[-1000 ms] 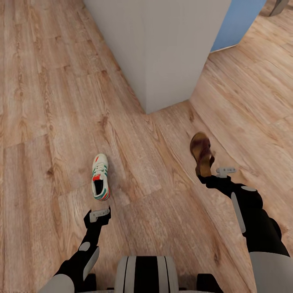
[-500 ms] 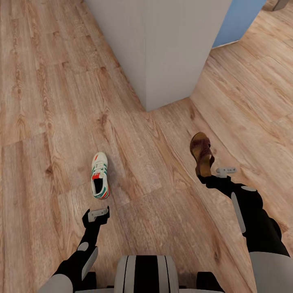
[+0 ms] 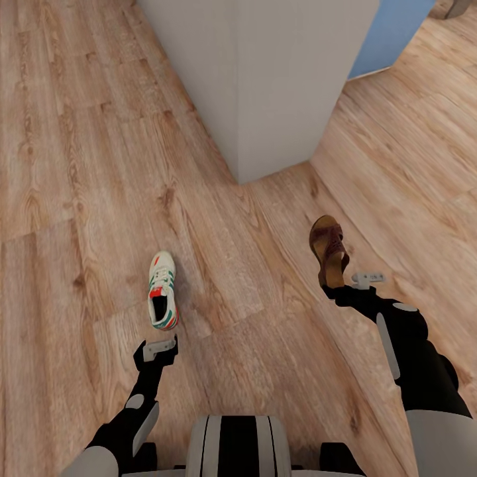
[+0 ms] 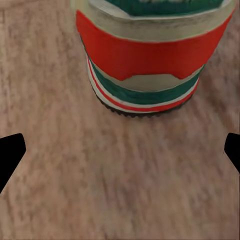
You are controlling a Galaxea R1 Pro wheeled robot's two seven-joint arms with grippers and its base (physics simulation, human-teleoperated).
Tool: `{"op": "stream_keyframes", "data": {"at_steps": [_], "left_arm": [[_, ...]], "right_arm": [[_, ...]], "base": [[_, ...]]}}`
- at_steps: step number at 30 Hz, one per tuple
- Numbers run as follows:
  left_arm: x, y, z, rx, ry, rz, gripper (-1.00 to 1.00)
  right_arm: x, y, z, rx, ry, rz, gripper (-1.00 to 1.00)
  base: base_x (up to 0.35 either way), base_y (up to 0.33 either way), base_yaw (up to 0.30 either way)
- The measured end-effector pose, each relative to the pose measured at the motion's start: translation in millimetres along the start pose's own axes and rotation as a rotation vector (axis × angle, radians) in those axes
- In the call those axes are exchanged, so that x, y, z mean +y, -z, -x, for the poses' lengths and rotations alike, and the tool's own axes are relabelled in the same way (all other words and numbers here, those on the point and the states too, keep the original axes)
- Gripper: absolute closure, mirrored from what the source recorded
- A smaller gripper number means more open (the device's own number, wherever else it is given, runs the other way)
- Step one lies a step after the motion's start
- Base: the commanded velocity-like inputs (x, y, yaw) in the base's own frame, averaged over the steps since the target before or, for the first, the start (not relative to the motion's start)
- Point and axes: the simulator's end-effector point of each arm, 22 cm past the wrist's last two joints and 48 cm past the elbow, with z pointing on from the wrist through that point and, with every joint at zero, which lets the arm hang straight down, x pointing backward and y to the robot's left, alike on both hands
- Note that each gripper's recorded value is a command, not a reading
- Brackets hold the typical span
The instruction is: Pick up the two gym shoes and the two sandals from the corridor floor and place them onto the hallstand (shoe rack) in the corridor, making sure they are on the rack and not on the floor. Arrange them so the two gym shoes are next to each other and the two sandals are next to each other.
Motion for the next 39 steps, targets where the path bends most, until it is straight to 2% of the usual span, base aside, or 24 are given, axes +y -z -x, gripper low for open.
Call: {"op": "stream_keyframes", "data": {"at_steps": [7,27,39], "left_arm": [[0.0,0.0,-0.1,0.000,0.000,0.000,-1.00],[0.0,-0.1,-0.2,0.000,0.000,0.000,-1.00],[0.0,-0.1,-0.2,0.000,0.000,0.000,-1.00]], "right_arm": [[0.0,0.0,0.1,0.000,0.000,0.000,1.00],[0.0,-0.2,-0.1,0.000,0.000,0.000,1.00],[0.0,-0.2,-0.2,0.000,0.000,0.000,1.00]], "base": [[0.185,0.000,0.000],[0.006,0.000,0.000],[0.093,0.000,0.000]]}}
